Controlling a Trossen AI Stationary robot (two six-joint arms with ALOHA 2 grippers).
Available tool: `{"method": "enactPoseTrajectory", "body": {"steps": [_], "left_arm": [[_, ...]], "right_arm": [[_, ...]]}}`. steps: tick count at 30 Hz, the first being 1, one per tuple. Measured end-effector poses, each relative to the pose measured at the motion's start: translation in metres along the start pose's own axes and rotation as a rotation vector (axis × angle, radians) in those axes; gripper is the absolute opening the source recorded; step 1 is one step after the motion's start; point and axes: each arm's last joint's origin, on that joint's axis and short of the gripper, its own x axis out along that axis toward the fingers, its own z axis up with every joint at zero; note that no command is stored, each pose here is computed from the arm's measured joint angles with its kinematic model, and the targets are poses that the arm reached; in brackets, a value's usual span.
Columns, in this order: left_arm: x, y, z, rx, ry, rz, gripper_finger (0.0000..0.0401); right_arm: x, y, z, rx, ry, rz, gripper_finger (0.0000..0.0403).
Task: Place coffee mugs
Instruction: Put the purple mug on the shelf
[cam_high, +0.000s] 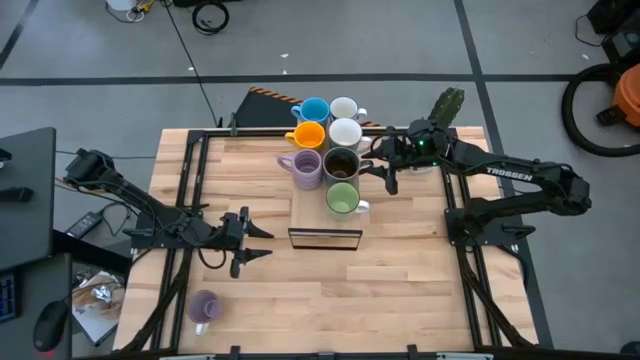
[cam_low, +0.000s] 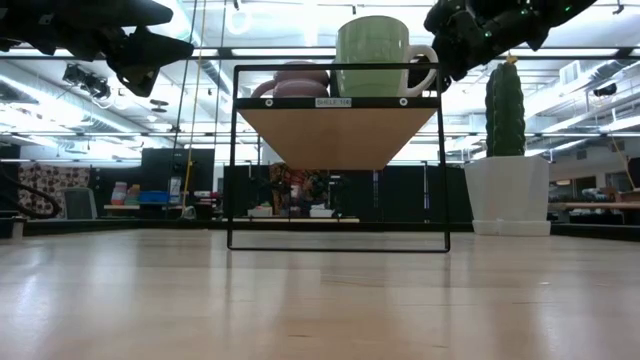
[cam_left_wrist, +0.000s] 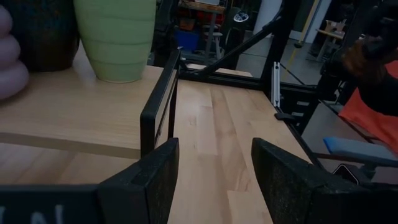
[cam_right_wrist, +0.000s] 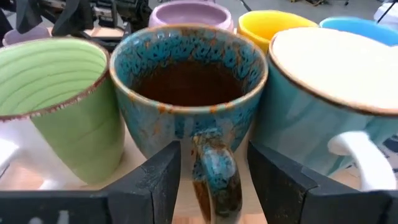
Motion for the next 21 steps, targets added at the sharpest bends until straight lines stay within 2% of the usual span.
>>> {"method": "enactPoseTrajectory", "body": {"steps": [12, 16, 21], "left_arm": [[0.0, -0.001, 0.002, -0.025, -0.002, -0.003, 0.0208], [0.003, -0.005, 0.014, -0.001, -0.025, -0.008, 0.0208], [0.008, -0.013, 0.038, -0.001, 0.077, 0.053, 0.0208]], "right_arm": [[-0.016, 0.003, 0.007, -0.016, -0.051, -0.022, 0.0192], [-0.026, 0.006, 0.011, -0.034, -0.086, -0.028, 0.0192], [-0.041, 0.009, 0.017, -0.081, -0.138, -0.047, 0.02]]}}
